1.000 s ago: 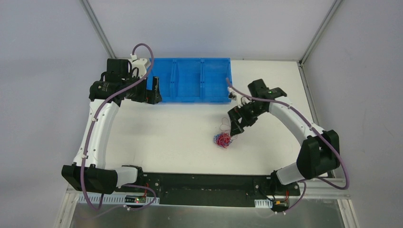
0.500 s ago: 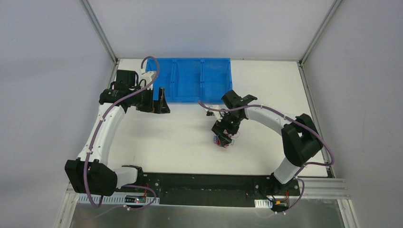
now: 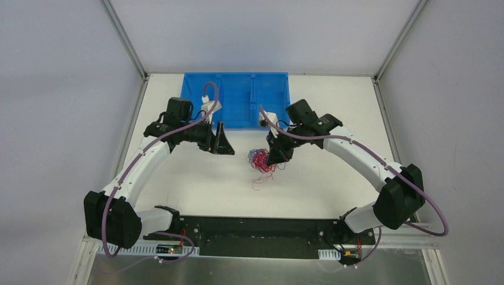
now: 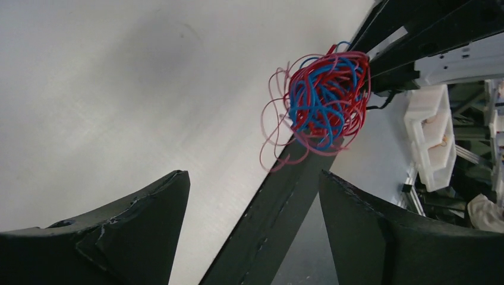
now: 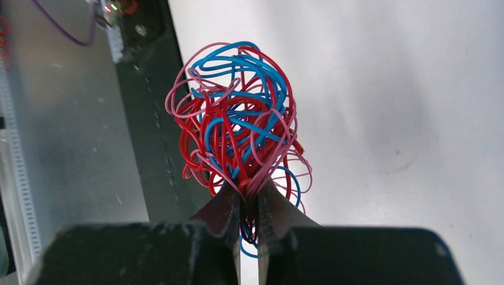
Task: Untangle the cables
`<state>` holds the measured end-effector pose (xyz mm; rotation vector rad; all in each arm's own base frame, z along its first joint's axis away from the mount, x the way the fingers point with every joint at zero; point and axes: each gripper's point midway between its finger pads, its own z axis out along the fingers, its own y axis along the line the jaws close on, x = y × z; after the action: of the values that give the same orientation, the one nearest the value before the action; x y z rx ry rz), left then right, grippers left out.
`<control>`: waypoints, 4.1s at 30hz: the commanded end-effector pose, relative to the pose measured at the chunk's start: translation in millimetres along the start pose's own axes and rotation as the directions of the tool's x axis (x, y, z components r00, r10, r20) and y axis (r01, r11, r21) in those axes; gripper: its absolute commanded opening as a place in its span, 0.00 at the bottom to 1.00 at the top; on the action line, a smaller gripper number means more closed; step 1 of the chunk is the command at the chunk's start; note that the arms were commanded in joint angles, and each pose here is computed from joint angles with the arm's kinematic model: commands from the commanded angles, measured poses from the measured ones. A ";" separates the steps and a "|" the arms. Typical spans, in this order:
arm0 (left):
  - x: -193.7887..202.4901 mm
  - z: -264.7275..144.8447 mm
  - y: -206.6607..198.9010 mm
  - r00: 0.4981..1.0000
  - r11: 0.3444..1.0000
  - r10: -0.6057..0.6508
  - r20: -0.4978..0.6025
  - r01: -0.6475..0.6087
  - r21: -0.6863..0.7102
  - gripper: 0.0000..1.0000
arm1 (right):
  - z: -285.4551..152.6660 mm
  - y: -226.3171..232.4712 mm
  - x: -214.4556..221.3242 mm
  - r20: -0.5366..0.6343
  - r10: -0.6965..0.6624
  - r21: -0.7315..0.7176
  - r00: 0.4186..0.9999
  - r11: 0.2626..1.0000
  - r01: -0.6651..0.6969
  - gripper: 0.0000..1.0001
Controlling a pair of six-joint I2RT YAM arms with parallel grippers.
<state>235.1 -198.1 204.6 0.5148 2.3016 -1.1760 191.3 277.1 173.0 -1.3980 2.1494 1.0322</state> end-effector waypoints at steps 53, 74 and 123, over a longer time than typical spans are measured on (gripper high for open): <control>7.9 -103.7 98.5 0.940 0.922 -0.261 0.218 0.310 -0.233 0.00 | -133.0 -61.8 66.6 0.156 0.593 -0.079 0.790 0.804 -0.589 0.09; 24.6 117.1 -1.4 0.973 0.969 -0.201 -0.111 0.214 0.124 0.90 | -28.5 -69.1 77.8 0.022 0.766 -0.074 0.642 0.642 -0.763 0.74; -20.6 -128.6 69.0 0.995 0.930 0.092 0.035 -0.073 -0.360 0.00 | -161.3 -147.9 224.5 0.092 0.879 0.527 0.468 0.356 -0.772 0.00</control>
<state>266.2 -87.6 214.3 0.3636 2.3781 -0.8094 238.6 11.5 49.1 0.0396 3.1124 0.5634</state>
